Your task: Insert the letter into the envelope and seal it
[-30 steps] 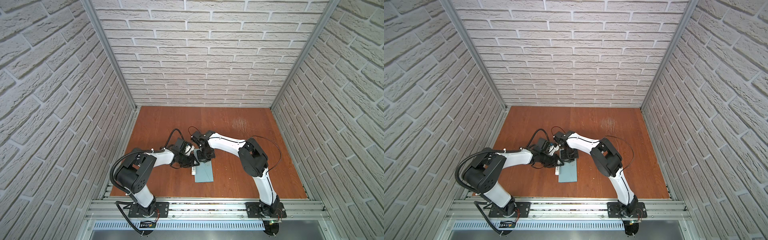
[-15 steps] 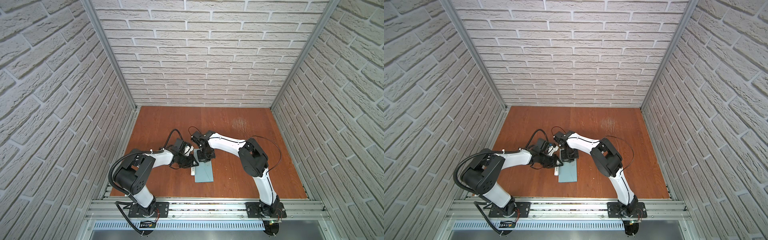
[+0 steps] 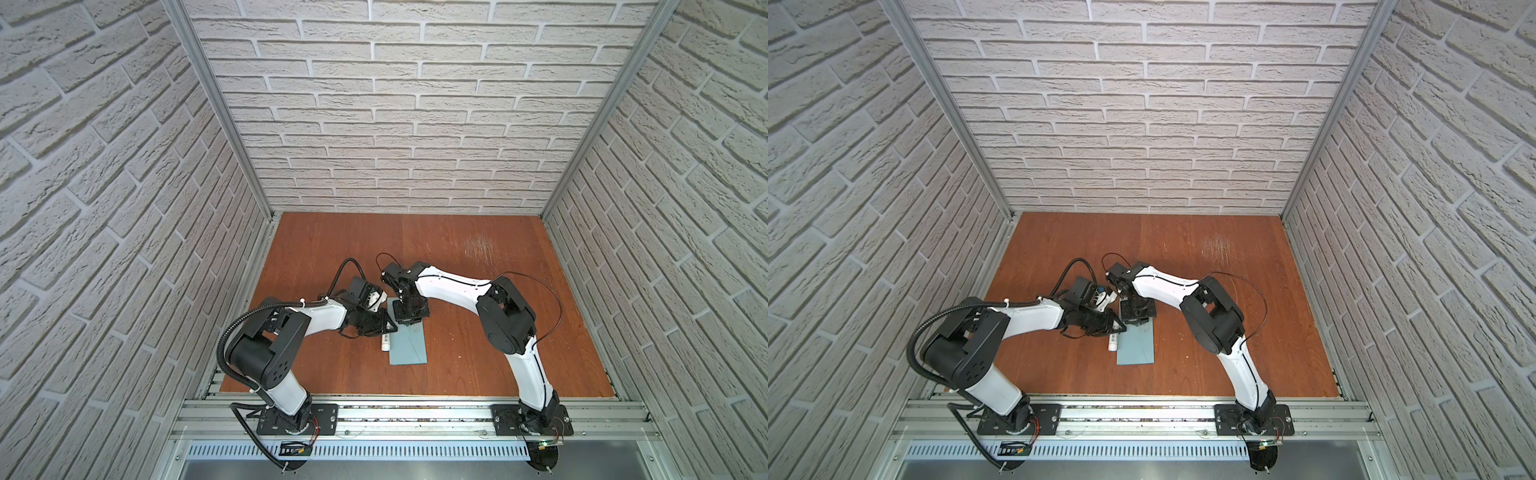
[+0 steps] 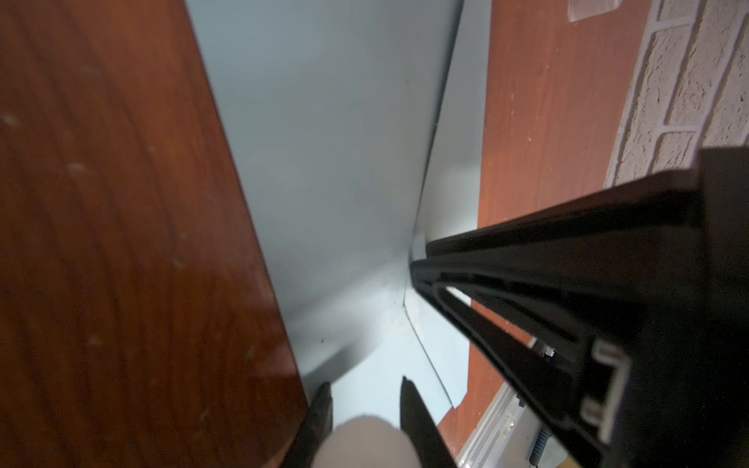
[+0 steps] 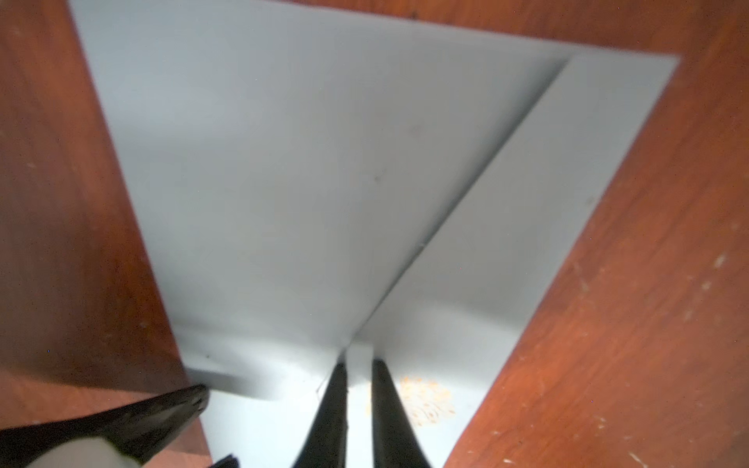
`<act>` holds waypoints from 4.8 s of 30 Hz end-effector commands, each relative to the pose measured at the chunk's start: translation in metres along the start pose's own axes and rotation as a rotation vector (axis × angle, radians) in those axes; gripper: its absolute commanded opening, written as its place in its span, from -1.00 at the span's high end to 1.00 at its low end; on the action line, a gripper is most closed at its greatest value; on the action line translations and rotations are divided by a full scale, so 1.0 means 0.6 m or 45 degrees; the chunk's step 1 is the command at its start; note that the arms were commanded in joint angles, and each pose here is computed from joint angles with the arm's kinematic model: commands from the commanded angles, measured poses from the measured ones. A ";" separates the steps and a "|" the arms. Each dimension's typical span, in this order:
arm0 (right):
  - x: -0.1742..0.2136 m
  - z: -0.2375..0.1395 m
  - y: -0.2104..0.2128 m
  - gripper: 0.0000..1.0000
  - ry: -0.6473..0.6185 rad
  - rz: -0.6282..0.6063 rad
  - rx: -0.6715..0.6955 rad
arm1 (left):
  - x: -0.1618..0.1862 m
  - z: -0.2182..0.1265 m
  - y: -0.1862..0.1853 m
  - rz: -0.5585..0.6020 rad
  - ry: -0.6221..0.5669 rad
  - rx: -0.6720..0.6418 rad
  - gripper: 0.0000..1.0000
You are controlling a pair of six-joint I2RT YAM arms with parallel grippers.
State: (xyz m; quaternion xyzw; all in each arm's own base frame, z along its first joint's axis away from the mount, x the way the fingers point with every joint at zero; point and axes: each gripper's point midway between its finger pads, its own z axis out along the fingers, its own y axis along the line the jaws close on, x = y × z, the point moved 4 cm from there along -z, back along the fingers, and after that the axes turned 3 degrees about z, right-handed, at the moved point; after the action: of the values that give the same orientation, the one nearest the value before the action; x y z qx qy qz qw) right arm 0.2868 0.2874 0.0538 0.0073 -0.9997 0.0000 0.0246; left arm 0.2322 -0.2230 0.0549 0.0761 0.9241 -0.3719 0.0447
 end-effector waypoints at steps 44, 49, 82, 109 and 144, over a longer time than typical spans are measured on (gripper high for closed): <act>0.144 -0.364 -0.163 0.33 -1.392 -0.243 -0.760 | -0.062 -0.191 -0.228 0.515 -0.721 0.075 1.00; 0.170 -0.356 -0.139 0.29 -1.447 -0.417 -0.973 | -0.079 -0.202 -0.279 0.681 -0.833 0.215 1.00; 0.076 -0.365 -0.104 -0.30 -1.630 -0.365 -1.202 | -0.153 -0.210 -0.410 0.941 -0.742 0.787 1.00; 0.065 -0.412 -0.117 0.69 -1.657 -0.327 -1.359 | -0.151 -0.252 -0.412 0.876 -0.786 0.840 0.06; 0.073 -0.411 -0.129 -0.03 -1.619 -0.339 -1.381 | -0.146 -0.234 -0.415 0.895 -0.775 0.788 0.92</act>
State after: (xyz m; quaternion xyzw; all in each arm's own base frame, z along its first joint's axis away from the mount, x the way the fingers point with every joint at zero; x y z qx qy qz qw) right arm 0.2619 0.2138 0.2792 0.0998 -0.7048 -0.4746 -0.5176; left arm 0.2691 -0.3163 0.3139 0.2682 0.6626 -0.5972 0.3638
